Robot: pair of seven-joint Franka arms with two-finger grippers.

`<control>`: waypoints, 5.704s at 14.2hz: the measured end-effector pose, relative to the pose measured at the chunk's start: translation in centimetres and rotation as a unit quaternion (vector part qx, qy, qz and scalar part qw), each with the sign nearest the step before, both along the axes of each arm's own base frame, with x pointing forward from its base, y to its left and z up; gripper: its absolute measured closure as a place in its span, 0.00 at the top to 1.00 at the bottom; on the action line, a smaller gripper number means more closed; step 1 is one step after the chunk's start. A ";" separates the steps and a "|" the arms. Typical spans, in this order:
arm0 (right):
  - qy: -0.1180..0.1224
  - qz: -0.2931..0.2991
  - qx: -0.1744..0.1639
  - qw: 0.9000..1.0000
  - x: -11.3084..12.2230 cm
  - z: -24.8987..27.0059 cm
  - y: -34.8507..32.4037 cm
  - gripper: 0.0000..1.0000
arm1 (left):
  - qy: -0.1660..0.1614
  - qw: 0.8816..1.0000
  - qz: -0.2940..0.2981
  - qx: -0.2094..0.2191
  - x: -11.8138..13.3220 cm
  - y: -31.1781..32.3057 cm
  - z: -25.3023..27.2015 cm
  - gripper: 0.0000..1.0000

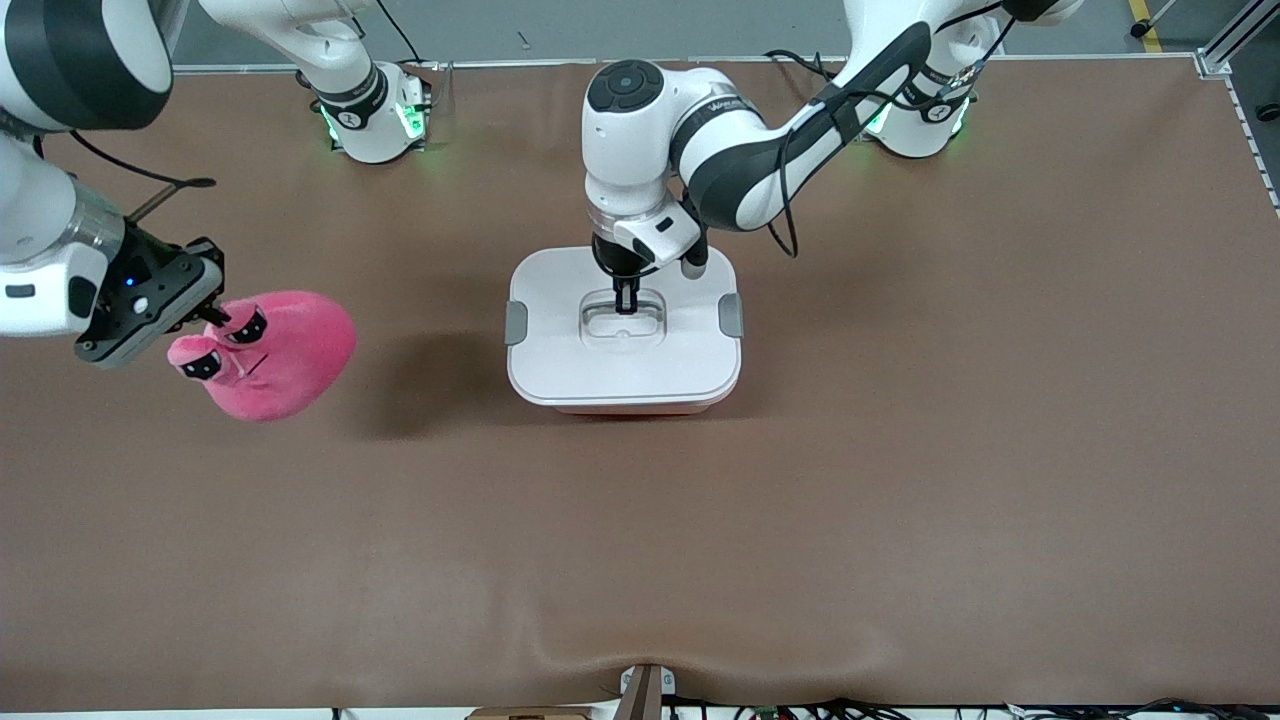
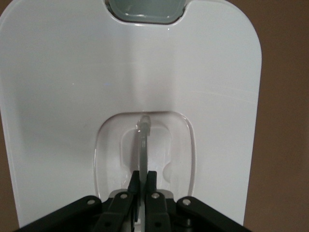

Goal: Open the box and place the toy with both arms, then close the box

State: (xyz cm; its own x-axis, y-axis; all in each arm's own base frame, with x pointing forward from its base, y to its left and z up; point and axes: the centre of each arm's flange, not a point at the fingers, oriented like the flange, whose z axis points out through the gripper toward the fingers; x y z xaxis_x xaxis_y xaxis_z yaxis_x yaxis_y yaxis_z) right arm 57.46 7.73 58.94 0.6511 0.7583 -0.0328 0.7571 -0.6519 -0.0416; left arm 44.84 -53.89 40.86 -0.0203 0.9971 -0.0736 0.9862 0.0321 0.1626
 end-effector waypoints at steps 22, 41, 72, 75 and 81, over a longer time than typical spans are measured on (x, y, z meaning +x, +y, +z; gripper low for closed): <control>-0.089 0.422 0.029 0.902 -5.7 -4.0 28.9 0.03 | 0.077 0.977 -0.196 0.044 16.1 26.6 5.5 0.07; -0.052 0.483 0.024 0.874 -9.7 -7.6 33.2 0.03 | 0.122 0.922 -0.365 0.048 18.0 42.0 8.0 0.07; -0.037 0.208 0.010 0.977 -3.8 -2.3 18.5 1.00 | 0.122 0.958 -0.256 0.040 13.5 29.9 10.3 0.07; -0.021 0.122 0.005 0.992 -1.5 -1.2 9.4 1.00 | 0.112 0.967 -0.225 0.036 12.7 27.4 10.5 0.07; -0.044 -0.073 0.007 0.996 -1.4 2.9 -4.2 1.00 | 0.083 0.985 -0.147 0.014 10.8 21.2 10.6 0.07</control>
